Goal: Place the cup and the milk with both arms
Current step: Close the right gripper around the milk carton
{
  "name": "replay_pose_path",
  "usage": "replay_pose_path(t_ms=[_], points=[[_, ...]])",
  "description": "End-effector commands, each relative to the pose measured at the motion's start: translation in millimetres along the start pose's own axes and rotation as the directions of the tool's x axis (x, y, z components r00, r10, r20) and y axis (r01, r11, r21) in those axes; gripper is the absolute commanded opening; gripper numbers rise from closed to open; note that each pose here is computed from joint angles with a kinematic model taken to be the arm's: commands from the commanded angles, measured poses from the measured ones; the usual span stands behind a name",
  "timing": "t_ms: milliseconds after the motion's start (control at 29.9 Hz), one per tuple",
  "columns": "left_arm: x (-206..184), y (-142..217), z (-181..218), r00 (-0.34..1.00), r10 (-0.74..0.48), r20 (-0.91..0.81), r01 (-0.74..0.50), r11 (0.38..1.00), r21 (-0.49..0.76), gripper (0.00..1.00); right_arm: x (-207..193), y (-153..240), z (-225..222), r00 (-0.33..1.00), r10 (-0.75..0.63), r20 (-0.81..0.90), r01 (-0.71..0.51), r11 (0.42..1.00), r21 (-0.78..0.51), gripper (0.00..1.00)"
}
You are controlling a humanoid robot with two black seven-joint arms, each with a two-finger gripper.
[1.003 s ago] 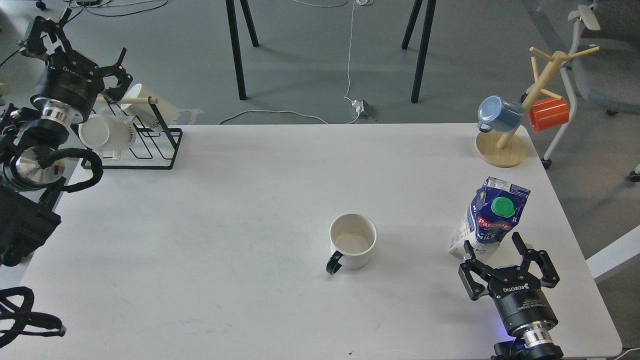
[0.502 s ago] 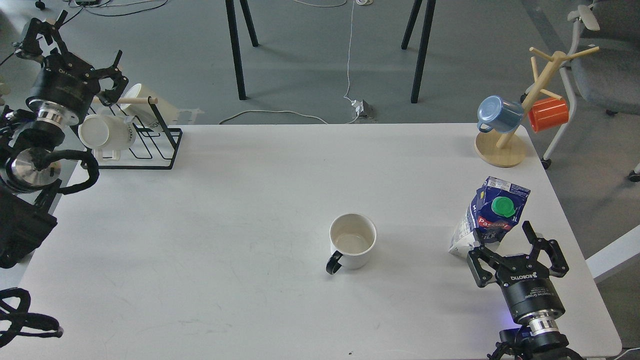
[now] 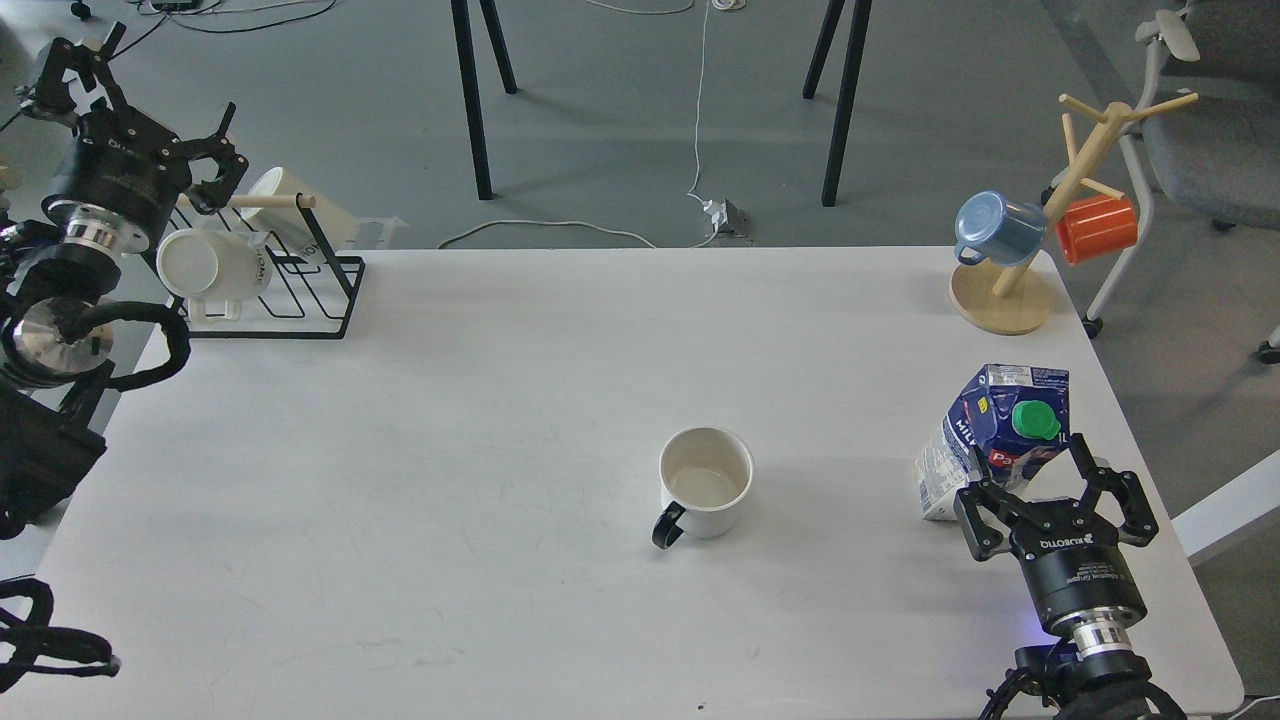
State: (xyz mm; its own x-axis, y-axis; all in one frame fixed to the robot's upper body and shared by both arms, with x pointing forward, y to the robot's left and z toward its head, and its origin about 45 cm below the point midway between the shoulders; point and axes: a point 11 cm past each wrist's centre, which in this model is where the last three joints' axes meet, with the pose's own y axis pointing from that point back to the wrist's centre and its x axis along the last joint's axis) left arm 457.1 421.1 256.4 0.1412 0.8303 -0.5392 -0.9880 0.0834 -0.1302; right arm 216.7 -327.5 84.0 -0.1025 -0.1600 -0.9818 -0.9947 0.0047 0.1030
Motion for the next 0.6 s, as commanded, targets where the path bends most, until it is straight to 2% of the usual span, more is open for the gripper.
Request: replay_pose_path(t_ms=[0, 67, 234, 401, 569], points=[[1, 1, -1, 1.0, 0.003, -0.002, -0.003, 1.0, 0.0, 0.99, -2, -3, 5, 1.0, -0.007, 0.002, 0.007, 1.0, -0.013, 0.88], [1, 1, -2, 1.0, 0.003, -0.001, -0.003, 1.0, 0.002, 0.99, -4, -6, 7, 1.0, -0.014, 0.002, 0.015, 1.0, -0.021, 0.82], [12, 5, -2, 0.999, 0.039, 0.005, -0.039, 0.999, 0.002, 0.99, -11, -13, 13, 0.998, -0.044, -0.038, 0.042, 0.998, -0.055, 0.48], [16, 7, -1, 0.999, 0.05, 0.01, -0.05, 0.999, 0.004, 0.99, -11, -13, 14, 0.998, -0.046, -0.04, 0.044, 0.997, -0.057, 0.37], [17, 7, 0, 0.998, 0.054, 0.011, -0.054, 0.999, 0.002, 0.99, -19, -8, 19, 0.997, -0.067, -0.029, 0.065, 0.995, -0.071, 0.35]])
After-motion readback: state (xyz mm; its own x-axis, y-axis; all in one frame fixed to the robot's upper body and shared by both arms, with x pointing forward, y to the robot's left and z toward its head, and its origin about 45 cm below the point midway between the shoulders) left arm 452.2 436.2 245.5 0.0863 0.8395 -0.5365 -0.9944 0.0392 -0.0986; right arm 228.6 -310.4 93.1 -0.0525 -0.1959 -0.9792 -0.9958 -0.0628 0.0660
